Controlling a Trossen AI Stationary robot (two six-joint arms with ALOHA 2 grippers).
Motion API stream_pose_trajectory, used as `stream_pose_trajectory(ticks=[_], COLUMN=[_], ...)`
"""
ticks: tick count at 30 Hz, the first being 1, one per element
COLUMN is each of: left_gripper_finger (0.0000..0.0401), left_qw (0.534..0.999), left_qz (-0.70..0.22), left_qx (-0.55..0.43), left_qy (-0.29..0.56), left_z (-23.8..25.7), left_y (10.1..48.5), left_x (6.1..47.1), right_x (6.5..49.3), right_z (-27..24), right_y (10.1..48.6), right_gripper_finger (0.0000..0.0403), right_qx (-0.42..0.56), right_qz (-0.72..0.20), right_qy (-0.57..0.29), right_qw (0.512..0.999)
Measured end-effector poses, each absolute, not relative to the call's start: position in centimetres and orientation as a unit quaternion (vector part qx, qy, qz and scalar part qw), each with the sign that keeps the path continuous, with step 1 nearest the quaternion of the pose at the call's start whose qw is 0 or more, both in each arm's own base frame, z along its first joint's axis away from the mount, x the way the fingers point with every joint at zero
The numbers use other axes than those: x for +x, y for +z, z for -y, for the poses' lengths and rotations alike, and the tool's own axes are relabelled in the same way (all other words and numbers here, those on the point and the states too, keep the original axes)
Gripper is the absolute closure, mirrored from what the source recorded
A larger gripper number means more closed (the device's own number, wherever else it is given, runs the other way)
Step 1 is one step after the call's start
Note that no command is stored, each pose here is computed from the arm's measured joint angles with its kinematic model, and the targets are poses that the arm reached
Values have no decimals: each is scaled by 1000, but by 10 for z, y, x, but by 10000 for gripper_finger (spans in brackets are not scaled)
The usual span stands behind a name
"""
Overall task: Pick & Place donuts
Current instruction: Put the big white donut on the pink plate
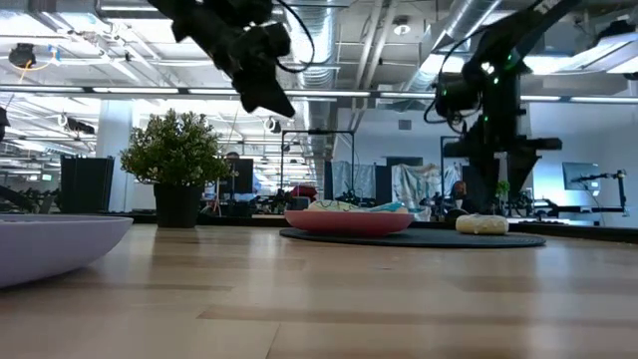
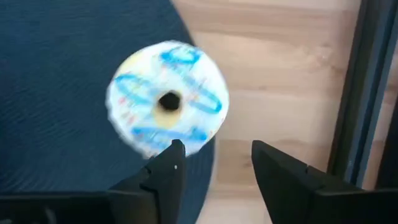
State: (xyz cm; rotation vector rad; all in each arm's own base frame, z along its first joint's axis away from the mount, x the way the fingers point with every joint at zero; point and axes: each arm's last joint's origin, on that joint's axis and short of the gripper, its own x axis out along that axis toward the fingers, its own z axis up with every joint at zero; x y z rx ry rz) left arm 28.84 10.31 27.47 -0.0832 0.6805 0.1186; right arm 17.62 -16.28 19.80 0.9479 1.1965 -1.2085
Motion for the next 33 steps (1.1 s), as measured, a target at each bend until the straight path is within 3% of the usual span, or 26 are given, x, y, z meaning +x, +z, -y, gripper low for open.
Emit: stream_pose_trajectory(ticks=[5,16,24,33], left_gripper_finger=[401,401,401,401], left_qw=[938,934,933,934], left_qz=[-329,-330,-325,-319], left_qx=[-38,-55,-74,-89], left_qy=[100,129,136,135], left_z=[-96,-87,-86,-81], left_y=[282,288,288,289], left_x=[273,267,268,270], right_x=[176,163,168,169], right_z=[180,203,206,205], right_y=[186,171,156,164], right_gripper_finger=[219,140,137,137], right_qx=[397,410,417,420], right_qz=[-508,-530,-555,-535], right_qy=[-510,-481,-441,-430], right_qw=[570,566,569,593])
